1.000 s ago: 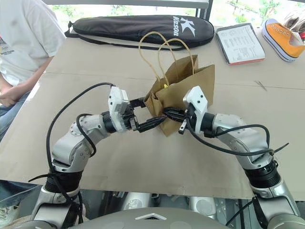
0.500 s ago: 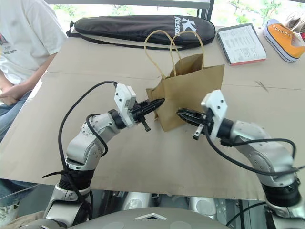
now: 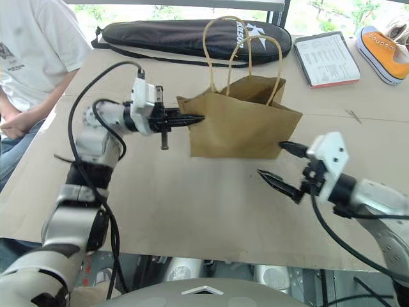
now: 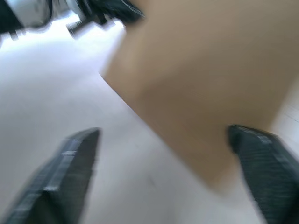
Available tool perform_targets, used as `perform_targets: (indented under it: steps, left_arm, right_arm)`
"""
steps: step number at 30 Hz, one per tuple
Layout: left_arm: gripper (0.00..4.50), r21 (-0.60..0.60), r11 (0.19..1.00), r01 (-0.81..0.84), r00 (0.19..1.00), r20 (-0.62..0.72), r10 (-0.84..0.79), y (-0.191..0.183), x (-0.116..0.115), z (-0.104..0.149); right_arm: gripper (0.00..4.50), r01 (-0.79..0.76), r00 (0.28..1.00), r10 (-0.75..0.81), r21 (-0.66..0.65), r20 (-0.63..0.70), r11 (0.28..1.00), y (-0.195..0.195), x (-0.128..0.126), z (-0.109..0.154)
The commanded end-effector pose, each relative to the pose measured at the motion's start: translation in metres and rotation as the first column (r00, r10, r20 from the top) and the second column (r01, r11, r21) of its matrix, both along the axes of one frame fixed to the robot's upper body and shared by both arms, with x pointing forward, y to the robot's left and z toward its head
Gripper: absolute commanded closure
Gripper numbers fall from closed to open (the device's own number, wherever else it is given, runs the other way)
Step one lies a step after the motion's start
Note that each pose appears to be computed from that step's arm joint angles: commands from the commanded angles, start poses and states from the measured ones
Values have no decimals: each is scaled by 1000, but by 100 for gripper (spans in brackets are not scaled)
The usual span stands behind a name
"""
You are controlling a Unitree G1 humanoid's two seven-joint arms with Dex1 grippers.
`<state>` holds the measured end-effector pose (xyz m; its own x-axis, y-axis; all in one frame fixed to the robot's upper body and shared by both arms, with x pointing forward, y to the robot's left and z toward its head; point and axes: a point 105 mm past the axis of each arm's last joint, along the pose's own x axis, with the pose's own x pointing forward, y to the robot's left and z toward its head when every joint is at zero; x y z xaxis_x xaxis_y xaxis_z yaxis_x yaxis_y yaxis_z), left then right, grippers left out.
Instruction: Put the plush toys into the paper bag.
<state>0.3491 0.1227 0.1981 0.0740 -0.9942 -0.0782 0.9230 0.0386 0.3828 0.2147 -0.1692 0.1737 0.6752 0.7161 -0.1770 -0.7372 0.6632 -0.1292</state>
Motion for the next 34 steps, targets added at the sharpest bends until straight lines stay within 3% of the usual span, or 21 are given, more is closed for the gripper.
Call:
perform_targets:
  steps: [1, 6, 9, 13, 16, 17, 21, 29, 34]
  left_arm:
    - [450, 1, 999, 39, 999, 10, -39, 0, 2, -4]
    - [450, 49, 999, 6, 1000, 6, -7, 4, 9, -19]
    - [352, 31, 999, -26, 998, -53, 28, 13, 12, -22]
    - [161, -29, 998, -57, 996, -69, 55, 21, 14, -13]
    - [23, -67, 981, -183, 978, -109, 175, 42, 10, -6]
    - [7, -64, 976, -209, 971, -129, 200, 47, 6, -6]
    - [7, -34, 941, -338, 907, -278, 316, 66, -25, -10]
    - [7, 73, 835, -545, 736, -436, 518, 89, -103, -43]
    - [7, 109, 795, -596, 670, -478, 568, 101, -124, -57]
  right_arm:
    - [5, 20, 997, -16, -53, 82, 998, -11, -14, 18]
    - [5, 61, 995, -55, -84, 78, 995, -20, -23, 14]
    - [0, 59, 994, -50, -82, 97, 995, -16, -22, 12]
    - [0, 68, 991, -57, -87, 123, 994, -18, -22, 13]
    - [0, 91, 989, -78, -100, 130, 991, -35, -22, 12]
    - [0, 92, 989, -79, -101, 128, 991, -39, -23, 12]
    - [0, 98, 990, -85, -116, 116, 988, -57, -28, 15]
    - [0, 118, 992, -106, -192, 69, 974, -91, -37, 6]
    - [0, 113, 993, -106, -222, 45, 969, -100, -39, 0]
